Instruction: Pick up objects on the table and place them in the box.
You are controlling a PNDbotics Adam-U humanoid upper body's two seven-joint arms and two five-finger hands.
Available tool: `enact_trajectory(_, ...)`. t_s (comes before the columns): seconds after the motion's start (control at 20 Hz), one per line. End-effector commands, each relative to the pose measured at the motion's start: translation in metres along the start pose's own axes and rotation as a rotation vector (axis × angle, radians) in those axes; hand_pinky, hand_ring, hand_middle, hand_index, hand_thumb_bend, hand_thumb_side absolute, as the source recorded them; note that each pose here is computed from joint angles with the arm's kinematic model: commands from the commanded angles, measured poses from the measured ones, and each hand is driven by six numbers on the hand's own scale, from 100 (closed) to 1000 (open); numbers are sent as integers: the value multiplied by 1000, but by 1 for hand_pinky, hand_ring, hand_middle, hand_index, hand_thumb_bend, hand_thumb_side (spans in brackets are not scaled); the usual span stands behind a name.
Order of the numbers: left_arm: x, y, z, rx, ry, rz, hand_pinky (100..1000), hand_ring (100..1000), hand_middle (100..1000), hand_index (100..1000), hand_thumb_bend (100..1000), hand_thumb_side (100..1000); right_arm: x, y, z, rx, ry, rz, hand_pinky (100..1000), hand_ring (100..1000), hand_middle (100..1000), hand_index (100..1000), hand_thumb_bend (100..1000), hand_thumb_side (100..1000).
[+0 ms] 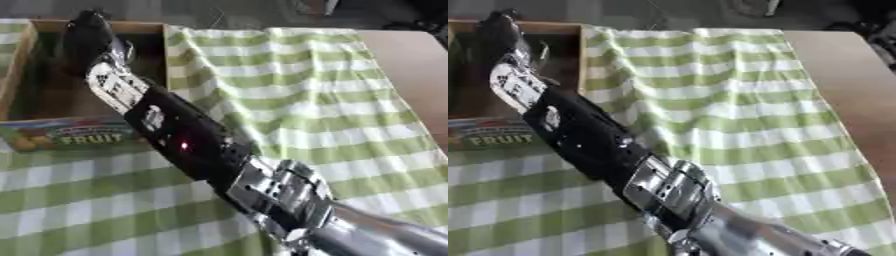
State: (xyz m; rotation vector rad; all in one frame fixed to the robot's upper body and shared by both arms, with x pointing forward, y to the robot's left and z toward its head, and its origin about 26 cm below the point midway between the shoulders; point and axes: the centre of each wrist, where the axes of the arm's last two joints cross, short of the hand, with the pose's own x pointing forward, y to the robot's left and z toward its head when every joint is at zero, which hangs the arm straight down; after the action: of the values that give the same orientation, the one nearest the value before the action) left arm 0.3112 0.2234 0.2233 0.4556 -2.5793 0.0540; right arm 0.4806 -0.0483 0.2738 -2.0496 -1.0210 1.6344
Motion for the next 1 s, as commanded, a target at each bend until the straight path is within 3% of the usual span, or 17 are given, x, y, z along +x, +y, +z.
enact_trajectory(0.05,6,2,-6,-11,-36,-1,546,846,917,849,100,681,-13,-20,-3,-31,42,0,824,950,778,906,100,967)
enact_trajectory(0.1,6,2,-6,-11,-36,0,546,846,917,849,100,681,-15,-21,-3,-29,51,0,832,969,792,920,100,1000)
enact_trajectory(0.15,6,2,-6,-11,-36,0,547,846,917,849,100,680,-16,-22,-4,-24,59,1,848,1000,818,950,251,1000)
enact_trajectory(0.25,6,2,-6,-9,-36,0,547,846,917,850,100,680,-18,-22,-4,-3,73,11,852,1000,829,964,341,1000)
enact_trajectory(0.3,6,2,-6,-8,-35,0,546,846,918,850,100,681,-18,-22,-4,11,77,14,862,1000,849,980,450,1000)
enact_trajectory(0.45,6,2,-6,-7,-36,2,547,846,918,850,100,680,-20,-23,-5,57,82,24,891,1000,887,1000,640,978)
enact_trajectory(0.6,6,2,-6,-5,-36,3,546,846,918,849,100,680,-23,-25,-5,97,89,36,911,1000,920,1000,694,891)
enact_trajectory(0.65,6,2,-6,-4,-34,3,546,847,918,849,100,679,-23,-25,-5,108,88,40,925,1000,940,1000,666,813)
enact_trajectory(0.7,6,2,-6,-4,-34,3,547,847,918,850,100,678,-23,-25,-5,123,77,43,950,1000,967,1000,574,715)
enact_trajectory(0.85,6,2,-6,-5,-35,3,546,845,918,849,100,677,-25,-31,-5,148,25,40,965,1000,969,1000,113,508)
enact_trajectory(0.95,6,2,-6,-8,-34,4,546,845,919,849,100,679,-27,-36,-3,123,18,35,964,1000,959,998,238,575)
enact_trajectory(1.0,6,2,-6,-8,-34,3,546,844,919,849,100,679,-28,-38,-3,113,18,32,965,1000,953,950,289,618)
